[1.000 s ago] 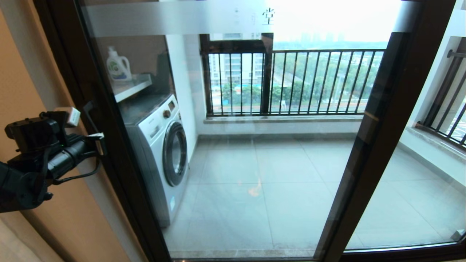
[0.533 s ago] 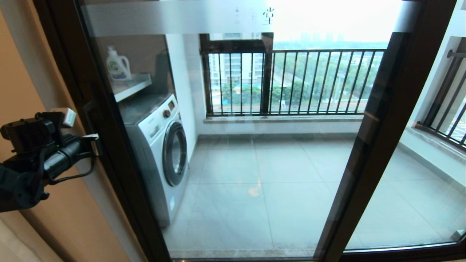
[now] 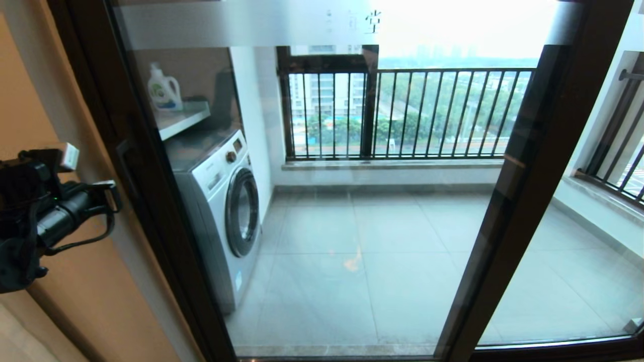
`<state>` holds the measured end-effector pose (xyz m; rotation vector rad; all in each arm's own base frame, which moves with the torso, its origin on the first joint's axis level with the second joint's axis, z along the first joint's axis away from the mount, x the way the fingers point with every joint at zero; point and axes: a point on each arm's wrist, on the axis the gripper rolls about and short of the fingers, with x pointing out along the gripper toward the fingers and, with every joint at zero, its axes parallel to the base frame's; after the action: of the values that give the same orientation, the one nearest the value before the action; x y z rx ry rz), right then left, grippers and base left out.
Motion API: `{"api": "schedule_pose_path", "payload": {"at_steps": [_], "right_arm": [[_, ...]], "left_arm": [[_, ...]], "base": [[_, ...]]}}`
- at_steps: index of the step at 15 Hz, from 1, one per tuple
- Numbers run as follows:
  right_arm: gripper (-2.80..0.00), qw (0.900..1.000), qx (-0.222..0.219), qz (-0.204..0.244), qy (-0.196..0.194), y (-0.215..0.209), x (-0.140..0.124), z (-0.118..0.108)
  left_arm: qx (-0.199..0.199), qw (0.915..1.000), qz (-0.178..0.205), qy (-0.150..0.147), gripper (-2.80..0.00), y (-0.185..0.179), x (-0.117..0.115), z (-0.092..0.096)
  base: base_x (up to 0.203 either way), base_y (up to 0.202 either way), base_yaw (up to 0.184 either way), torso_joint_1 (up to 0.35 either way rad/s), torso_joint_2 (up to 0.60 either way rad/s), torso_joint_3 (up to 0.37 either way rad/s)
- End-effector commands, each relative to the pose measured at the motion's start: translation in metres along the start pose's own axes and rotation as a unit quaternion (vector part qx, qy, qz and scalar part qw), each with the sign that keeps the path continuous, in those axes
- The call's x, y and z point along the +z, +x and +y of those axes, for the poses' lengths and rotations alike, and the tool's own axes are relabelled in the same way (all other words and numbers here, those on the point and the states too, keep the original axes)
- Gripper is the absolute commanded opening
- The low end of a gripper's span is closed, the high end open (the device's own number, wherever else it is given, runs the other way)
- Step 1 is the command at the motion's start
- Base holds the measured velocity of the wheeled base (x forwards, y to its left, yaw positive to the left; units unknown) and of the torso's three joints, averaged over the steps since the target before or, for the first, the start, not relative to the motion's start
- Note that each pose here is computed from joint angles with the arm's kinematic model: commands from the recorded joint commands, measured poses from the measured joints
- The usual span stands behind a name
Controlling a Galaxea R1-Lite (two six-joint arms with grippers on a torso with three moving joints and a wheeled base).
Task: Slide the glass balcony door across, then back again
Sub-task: Open the slid door
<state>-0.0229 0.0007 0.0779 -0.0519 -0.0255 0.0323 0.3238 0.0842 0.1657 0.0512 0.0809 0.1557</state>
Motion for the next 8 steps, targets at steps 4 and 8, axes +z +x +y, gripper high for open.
{"api": "schedule_pose_path", "payload": {"at_steps": [4,8], "right_arm": [[-2.8,1.0,0.001,0.005,0.0,0.001,-0.002,0.0],[-2.8,1.0,0.001,0.005,0.0,0.001,-0.002,0.0]], "left_arm": [[-0.02,0.9997,-0.016,0.001,-2.8,-0.02,0.012,-0.01],[-0.013,0.9994,-0.031,0.002,-2.8,-0.022,0.02,-0.007]], "base": [[0.0,0.0,0.0,0.0,0.0,0.0],[0.0,0.0,0.0,0.0,0.0,0.0]]}}
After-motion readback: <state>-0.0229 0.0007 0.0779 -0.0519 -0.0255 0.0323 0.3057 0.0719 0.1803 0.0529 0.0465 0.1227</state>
